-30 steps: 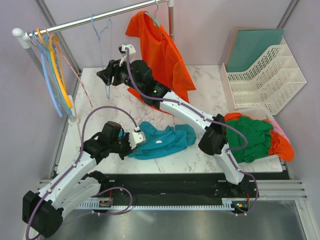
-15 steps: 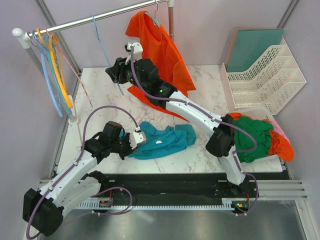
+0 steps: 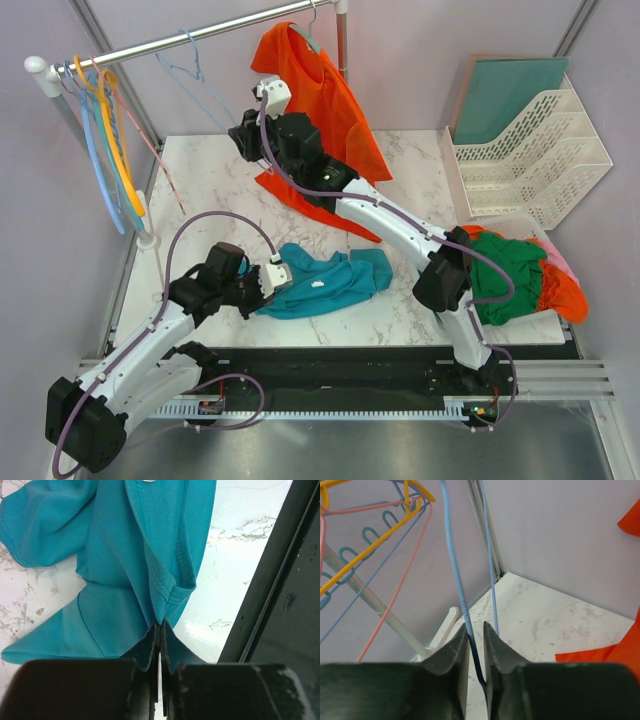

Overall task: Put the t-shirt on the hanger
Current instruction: Pick up the hanger from the clothesline.

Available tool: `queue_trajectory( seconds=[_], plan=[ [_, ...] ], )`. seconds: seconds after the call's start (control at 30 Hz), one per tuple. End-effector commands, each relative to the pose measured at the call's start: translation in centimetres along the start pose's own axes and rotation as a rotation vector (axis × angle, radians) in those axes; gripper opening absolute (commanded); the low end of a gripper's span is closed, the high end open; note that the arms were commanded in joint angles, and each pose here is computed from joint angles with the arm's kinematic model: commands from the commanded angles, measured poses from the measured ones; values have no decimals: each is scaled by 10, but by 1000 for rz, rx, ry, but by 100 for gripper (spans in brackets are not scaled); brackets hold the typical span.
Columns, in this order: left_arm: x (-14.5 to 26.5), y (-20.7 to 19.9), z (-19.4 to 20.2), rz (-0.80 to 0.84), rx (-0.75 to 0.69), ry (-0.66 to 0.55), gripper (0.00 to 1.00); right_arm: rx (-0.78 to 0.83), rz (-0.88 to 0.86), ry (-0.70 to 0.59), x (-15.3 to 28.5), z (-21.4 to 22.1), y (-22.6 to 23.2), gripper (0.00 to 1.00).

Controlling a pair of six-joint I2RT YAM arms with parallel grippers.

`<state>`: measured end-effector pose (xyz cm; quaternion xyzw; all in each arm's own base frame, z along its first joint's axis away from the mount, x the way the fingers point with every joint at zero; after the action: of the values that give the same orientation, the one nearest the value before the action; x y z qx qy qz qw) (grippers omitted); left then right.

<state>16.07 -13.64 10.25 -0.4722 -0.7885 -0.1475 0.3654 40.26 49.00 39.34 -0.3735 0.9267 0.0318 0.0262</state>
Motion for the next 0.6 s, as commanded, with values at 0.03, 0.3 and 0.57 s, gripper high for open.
queue_trajectory(
  seconds=[0.03, 0.3, 0.57],
  plan=[
    [0, 1, -6, -2, -41, -36, 2, 58, -101, -93, -1, -32, 1, 12],
    [0, 1, -7, -6, -40, -39, 2, 131, -81, -292, 21, -108, -4, 0],
    [0, 3, -9, -10, -34, -38, 2, 264, -128, -239, 62, -109, -9, 0]
  ],
)
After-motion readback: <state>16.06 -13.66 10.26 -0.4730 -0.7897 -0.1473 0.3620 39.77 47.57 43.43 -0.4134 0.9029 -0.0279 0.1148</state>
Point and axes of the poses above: each gripper's point midway between its finger pads, its own x axis back along the fingers, its own y axis along the line the jaws close on, z = x × y, the point moved 2 cm from there along x, back along the fingers, and after that the axes turned 14 degrees about x, right-handed, at the moved point
